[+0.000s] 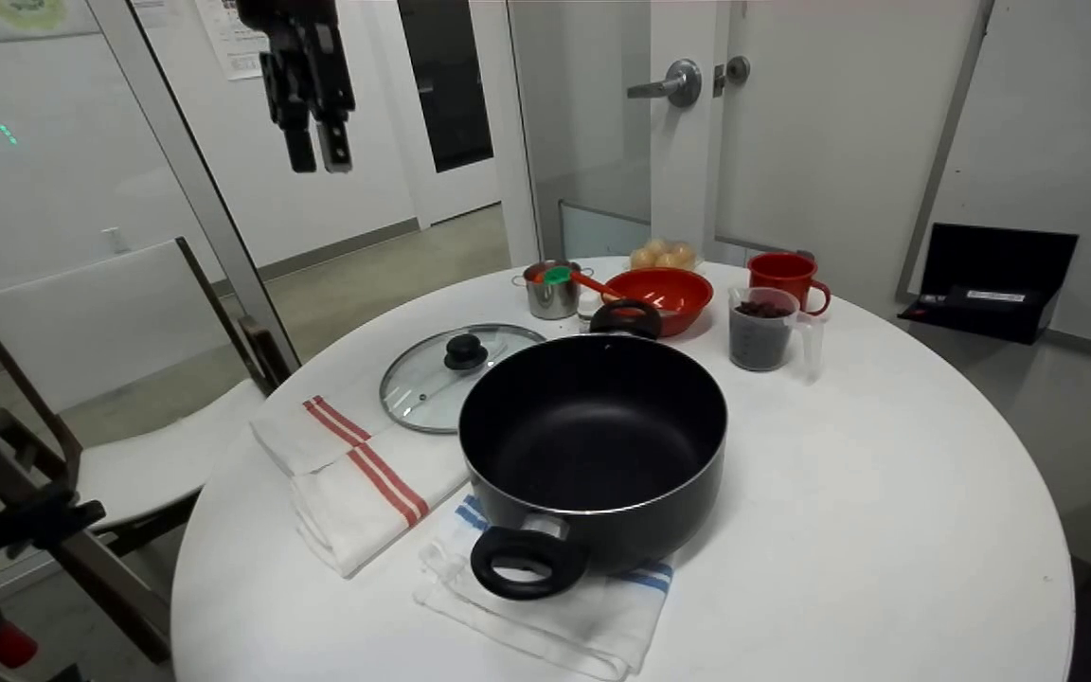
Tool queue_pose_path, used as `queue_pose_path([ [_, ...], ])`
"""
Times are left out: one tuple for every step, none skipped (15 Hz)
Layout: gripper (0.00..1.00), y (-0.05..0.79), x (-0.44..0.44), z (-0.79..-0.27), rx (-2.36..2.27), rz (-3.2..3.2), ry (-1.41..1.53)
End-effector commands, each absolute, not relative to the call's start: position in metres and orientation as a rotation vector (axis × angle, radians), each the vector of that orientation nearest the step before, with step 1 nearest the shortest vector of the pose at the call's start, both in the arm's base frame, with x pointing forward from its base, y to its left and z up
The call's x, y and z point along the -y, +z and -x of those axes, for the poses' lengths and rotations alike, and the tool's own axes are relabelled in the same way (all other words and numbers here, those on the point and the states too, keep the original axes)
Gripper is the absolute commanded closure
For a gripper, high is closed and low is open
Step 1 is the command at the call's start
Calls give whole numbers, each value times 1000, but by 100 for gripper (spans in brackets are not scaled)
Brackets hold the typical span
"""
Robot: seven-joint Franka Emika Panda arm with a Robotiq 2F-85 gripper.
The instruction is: Put the glass lid on the black pot.
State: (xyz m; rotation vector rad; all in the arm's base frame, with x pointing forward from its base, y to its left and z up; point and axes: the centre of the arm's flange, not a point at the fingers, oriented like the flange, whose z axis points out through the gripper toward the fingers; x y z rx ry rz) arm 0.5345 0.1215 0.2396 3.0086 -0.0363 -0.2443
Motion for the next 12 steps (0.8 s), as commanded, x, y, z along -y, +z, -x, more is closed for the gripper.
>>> queue_pose_path([
  [0,183,-128,-578,56,-2971,-201],
  [0,167,-128,-587,50,-2969,-201],
  [0,155,-129,-593,45,-2968,-209],
  [0,141,-130,-603,41,-2968,-215],
  [0,128,-132,-612,42,-2966,-227],
  [0,117,-134,-620,38,-2964,-235],
  [0,107,-136,-627,34,-2960,-238],
  [0,96,-138,-637,33,-2959,-240],
  [0,88,-139,-645,34,-2961,-240],
  [0,81,-141,-652,36,-2966,-239],
  [0,74,-142,-659,38,-2971,-237],
  [0,67,-142,-666,46,-2977,-237],
])
